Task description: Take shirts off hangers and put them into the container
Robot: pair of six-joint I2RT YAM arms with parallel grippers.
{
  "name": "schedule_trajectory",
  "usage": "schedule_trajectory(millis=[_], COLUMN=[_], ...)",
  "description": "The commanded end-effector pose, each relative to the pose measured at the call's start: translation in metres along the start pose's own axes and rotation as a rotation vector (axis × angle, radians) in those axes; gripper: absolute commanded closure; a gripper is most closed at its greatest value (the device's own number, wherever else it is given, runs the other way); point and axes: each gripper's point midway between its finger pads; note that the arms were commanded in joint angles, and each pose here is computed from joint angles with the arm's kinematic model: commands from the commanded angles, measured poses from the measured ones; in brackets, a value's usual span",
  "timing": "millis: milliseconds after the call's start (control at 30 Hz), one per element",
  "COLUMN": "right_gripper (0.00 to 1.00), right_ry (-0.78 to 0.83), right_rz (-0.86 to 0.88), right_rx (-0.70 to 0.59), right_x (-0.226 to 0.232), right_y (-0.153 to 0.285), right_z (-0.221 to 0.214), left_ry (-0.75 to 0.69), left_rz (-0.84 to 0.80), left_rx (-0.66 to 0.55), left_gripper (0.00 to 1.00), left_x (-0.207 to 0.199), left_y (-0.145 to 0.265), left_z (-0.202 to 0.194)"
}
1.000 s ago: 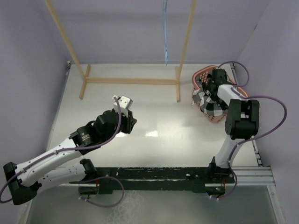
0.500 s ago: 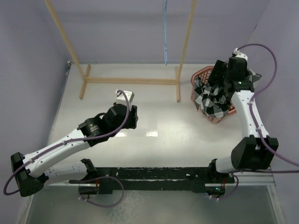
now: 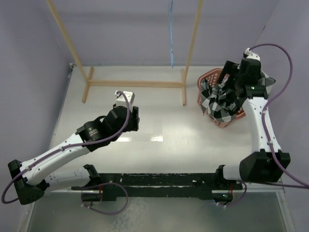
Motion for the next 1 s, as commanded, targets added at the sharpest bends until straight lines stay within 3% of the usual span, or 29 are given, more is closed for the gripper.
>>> schedule_trajectory(millis=[0,100,167,300,400,567,700,867,967], right_gripper=[0.0,0.0,0.0,0.0,0.0,0.0,0.0,0.0,0.0], right_ry=[0.063,0.051,-0.02,-0.212,-0.371,-0.536,-0.215,0.019,0.088], right_rz=[0.032,0.097,0.208,0.267,0.347,0.243,-0.018,-0.129,-0.162], right_rx=[0.171,0.29,0.298,0.282,0.364,0.418,0.24,0.254,0.338], right_x=[0.014,0.026,0.041,0.041,0.043,0.028,-0.006,-0.014,-0.02], right_y=[-0.025,-0.022,-0.014,-0.012,-0.018,-0.023,-0.009,0.021,0.032], right_z=[-0.019,-0.037,-0.037,-0.034,-0.045,-0.04,-0.008,-0.022,-0.048], left_ry=[0.02,0.014,0.013,0.02,0.024,0.029,0.028,0.02,0.011], left_rz=[-0.031,-0.051,-0.061,-0.089,-0.109,-0.123,-0.132,-0.168,-0.186], left_rx=[-0.1,-0.103,-0.108,-0.126,-0.132,-0.152,-0.165,-0.189,-0.173], left_gripper=[0.43,0.43,0.43,0.43,0.43,0.43,0.43,0.44,0.44], left_x=[0.0,-0.002,-0.003,-0.006,-0.007,-0.005,-0.005,-0.014,-0.02], left_y=[0.012,0.016,0.018,0.022,0.026,0.033,0.035,0.029,0.025], left_z=[0.027,0.028,0.03,0.033,0.034,0.035,0.034,0.035,0.034])
Point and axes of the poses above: each gripper's point midway between its finger pads, its own y axis back along the fingers, its own x axis along the line the jaws close on, z = x × y, and after that the axes turned 14 degrees about -y, right-handed
